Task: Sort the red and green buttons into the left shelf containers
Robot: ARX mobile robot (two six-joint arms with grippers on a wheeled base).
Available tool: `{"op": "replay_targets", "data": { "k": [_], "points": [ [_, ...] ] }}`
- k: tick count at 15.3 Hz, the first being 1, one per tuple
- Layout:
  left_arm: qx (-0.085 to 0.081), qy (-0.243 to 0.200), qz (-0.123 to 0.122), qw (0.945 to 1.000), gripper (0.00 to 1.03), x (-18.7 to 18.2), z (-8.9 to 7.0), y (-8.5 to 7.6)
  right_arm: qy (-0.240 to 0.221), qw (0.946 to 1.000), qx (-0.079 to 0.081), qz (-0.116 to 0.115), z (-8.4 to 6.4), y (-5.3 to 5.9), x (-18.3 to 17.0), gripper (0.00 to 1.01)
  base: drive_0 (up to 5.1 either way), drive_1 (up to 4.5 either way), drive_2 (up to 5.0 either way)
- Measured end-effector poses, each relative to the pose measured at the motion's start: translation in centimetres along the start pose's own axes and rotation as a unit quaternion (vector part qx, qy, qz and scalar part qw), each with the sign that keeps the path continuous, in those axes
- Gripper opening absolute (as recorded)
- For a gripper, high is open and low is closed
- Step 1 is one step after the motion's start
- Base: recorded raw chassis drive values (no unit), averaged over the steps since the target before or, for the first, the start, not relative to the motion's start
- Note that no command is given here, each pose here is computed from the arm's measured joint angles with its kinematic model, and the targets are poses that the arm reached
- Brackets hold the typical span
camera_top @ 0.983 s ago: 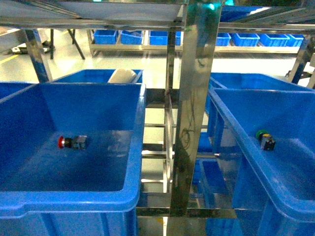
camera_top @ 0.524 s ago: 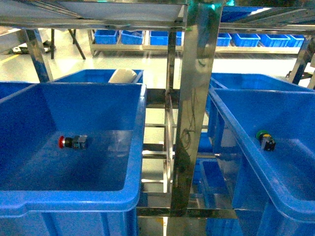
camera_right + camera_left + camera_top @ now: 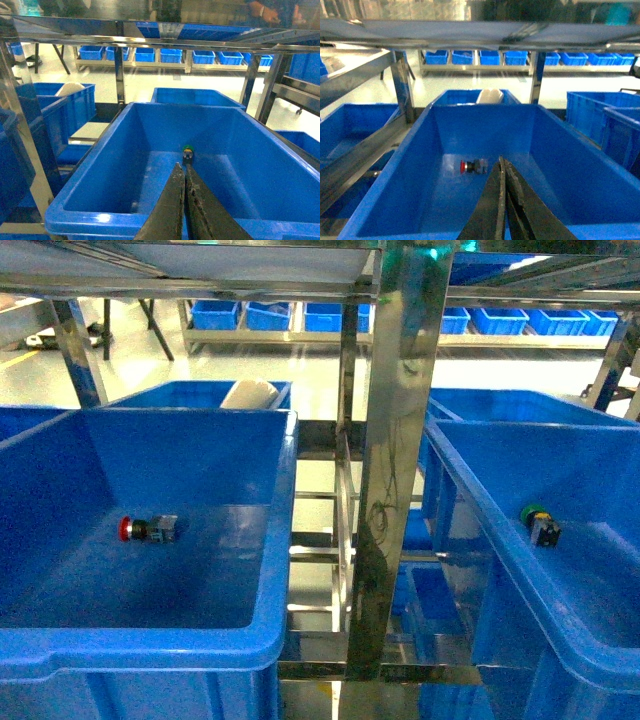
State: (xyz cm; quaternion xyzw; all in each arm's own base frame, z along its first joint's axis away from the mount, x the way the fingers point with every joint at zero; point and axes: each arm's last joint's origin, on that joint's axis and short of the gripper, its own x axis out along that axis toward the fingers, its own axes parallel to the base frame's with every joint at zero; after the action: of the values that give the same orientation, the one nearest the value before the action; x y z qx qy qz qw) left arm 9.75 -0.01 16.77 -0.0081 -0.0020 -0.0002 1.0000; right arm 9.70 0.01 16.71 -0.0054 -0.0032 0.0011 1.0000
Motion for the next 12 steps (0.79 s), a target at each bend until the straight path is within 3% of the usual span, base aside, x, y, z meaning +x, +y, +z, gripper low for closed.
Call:
{"op": "replay_targets", "data": {
  "k": [6, 12],
  "points": [
    [0.000, 0.002, 0.000, 1.0000, 0.05, 0.00, -0.05, 0.00, 0.000, 1.0000, 0.000, 0.000, 0.00, 0.00, 0.00, 0.03, 0.0, 0.00, 0.0],
    [0.000, 0.002, 0.000, 1.0000, 0.79, 0.00, -0.05, 0.00, 0.000, 1.0000, 0.000, 0.000, 0.00, 0.00, 0.00, 0.78, 0.0, 0.00, 0.0]
  ]
}}
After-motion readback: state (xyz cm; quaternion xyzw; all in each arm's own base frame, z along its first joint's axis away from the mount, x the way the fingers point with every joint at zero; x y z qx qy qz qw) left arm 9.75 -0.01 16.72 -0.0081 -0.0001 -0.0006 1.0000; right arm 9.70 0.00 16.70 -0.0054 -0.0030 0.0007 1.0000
